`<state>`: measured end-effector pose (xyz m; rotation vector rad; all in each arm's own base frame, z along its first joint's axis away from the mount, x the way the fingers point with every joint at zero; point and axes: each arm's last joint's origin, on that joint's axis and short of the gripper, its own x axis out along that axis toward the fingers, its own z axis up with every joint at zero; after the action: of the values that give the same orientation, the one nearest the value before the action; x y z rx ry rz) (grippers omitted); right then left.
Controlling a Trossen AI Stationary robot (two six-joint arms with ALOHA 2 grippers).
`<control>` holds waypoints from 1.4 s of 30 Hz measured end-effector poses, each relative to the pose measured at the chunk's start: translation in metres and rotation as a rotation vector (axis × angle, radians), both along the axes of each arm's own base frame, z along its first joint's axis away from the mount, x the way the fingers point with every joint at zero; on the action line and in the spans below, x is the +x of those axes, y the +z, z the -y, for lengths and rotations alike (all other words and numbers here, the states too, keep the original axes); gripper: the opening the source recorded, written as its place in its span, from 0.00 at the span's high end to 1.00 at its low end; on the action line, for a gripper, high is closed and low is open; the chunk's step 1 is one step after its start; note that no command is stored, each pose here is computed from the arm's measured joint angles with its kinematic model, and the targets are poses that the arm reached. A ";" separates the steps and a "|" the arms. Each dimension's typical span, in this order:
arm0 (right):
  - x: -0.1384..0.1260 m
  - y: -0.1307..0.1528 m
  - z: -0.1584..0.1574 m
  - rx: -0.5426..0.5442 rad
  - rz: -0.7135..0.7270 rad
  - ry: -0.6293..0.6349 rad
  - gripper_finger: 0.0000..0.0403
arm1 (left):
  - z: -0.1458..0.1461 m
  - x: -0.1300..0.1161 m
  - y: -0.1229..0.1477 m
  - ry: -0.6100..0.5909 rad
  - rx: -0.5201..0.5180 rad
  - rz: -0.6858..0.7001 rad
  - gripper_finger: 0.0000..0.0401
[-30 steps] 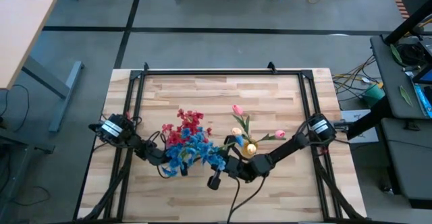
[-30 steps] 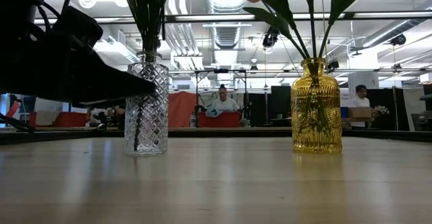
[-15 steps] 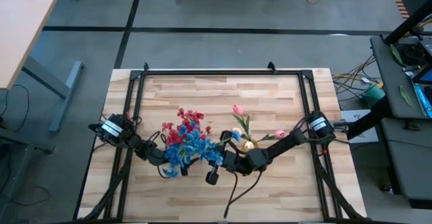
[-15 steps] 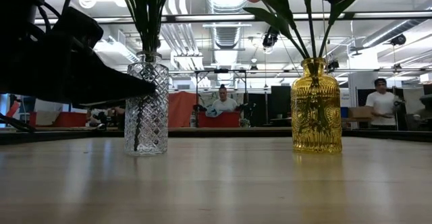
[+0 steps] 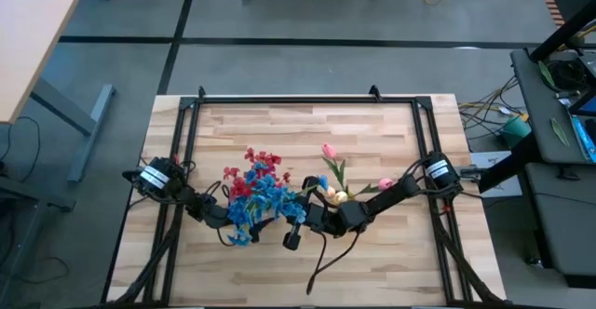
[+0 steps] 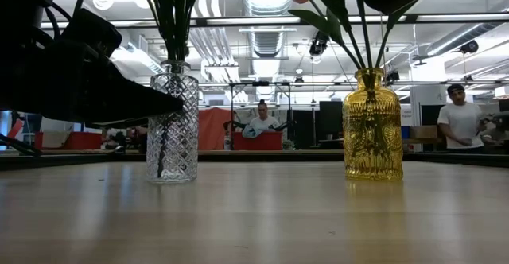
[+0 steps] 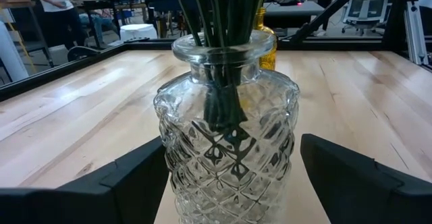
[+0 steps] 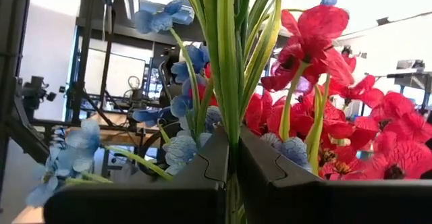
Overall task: Sort flowers into vase by color
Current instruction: Put the blue flower into the transparent vase
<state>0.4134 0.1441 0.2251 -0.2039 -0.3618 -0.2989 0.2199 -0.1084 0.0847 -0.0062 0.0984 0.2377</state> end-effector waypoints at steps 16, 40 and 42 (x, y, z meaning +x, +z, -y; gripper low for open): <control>0.006 -0.011 0.004 0.087 -0.089 0.012 0.97 | 0.000 0.000 0.000 0.000 0.000 0.000 0.23; 0.009 -0.024 0.004 0.047 -0.223 -0.034 0.97 | -0.001 0.000 -0.001 0.023 0.010 -0.006 0.23; 0.009 -0.024 0.003 0.041 -0.225 -0.035 0.97 | -0.001 0.000 -0.001 0.028 0.012 -0.008 0.23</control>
<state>0.4220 0.1407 0.2012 -0.2020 -0.1297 -0.3143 0.2196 -0.1075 0.0839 0.0054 0.1045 0.2667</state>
